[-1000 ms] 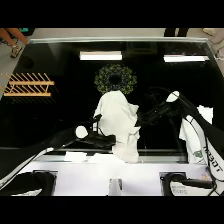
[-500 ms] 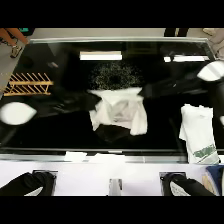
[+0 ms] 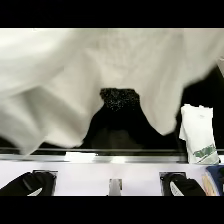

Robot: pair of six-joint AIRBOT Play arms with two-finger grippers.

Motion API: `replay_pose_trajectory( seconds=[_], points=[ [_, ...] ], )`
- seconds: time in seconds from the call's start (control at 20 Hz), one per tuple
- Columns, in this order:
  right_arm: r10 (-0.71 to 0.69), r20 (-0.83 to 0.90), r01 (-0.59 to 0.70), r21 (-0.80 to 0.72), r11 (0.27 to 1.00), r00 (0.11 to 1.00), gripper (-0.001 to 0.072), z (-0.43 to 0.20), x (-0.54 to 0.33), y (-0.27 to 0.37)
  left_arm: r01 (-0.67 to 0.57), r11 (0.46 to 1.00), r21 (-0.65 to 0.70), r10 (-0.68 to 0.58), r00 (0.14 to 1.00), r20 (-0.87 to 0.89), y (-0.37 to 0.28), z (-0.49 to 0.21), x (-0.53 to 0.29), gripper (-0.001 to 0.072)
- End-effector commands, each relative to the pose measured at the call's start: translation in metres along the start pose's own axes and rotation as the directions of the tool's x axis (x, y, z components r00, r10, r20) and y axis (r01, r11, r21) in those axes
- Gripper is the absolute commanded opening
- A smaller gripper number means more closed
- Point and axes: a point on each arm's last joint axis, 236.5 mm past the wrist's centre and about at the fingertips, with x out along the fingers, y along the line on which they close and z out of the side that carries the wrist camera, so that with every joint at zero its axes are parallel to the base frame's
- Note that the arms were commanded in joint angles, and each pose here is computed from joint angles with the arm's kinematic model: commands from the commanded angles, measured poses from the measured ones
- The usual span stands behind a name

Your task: Fold the shirts.

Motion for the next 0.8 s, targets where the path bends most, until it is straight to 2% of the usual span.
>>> replay_pose_trajectory(
  seconds=[0.0,0.15,0.3,0.4,0.55,0.65,0.75],
  points=[
    [-0.122,-0.001,0.122,-0.037,0.992,0.992,0.0035,0.009,-0.020,-0.011,-0.031,0.993,0.114,0.031,1.000,0.001,0.003,0.009,-0.004,0.0038],
    [-0.193,-0.299,0.196,-0.022,0.980,0.935,0.0035,-0.072,0.001,-0.061,-0.184,0.964,0.190,0.213,0.966,-0.146,0.057,-0.040,0.012,0.0038],
    [-0.105,-0.603,0.190,0.079,0.979,0.791,0.0035,-0.178,0.030,-0.102,-0.363,0.893,0.264,0.441,0.819,-0.365,0.142,-0.126,0.019,0.0039],
    [-0.028,-0.727,0.198,0.150,0.969,0.686,0.0035,-0.249,0.056,-0.136,-0.443,0.848,0.290,0.529,0.691,-0.492,0.200,-0.195,0.018,0.0039],
    [0.054,-0.813,0.288,0.266,0.920,0.580,0.0035,-0.351,0.095,-0.186,-0.554,0.781,0.288,0.586,0.490,-0.645,0.274,-0.297,-0.001,0.0040],
    [0.132,-0.861,0.407,0.361,0.839,0.492,0.0035,-0.421,0.104,-0.203,-0.632,0.731,0.260,0.572,0.359,-0.738,0.307,-0.367,-0.021,0.0041],
    [0.234,-0.881,0.511,0.436,0.741,0.411,0.0035,-0.471,0.101,-0.200,-0.673,0.717,0.181,0.489,0.300,-0.819,0.309,-0.424,-0.025,0.0041]
  ],
)
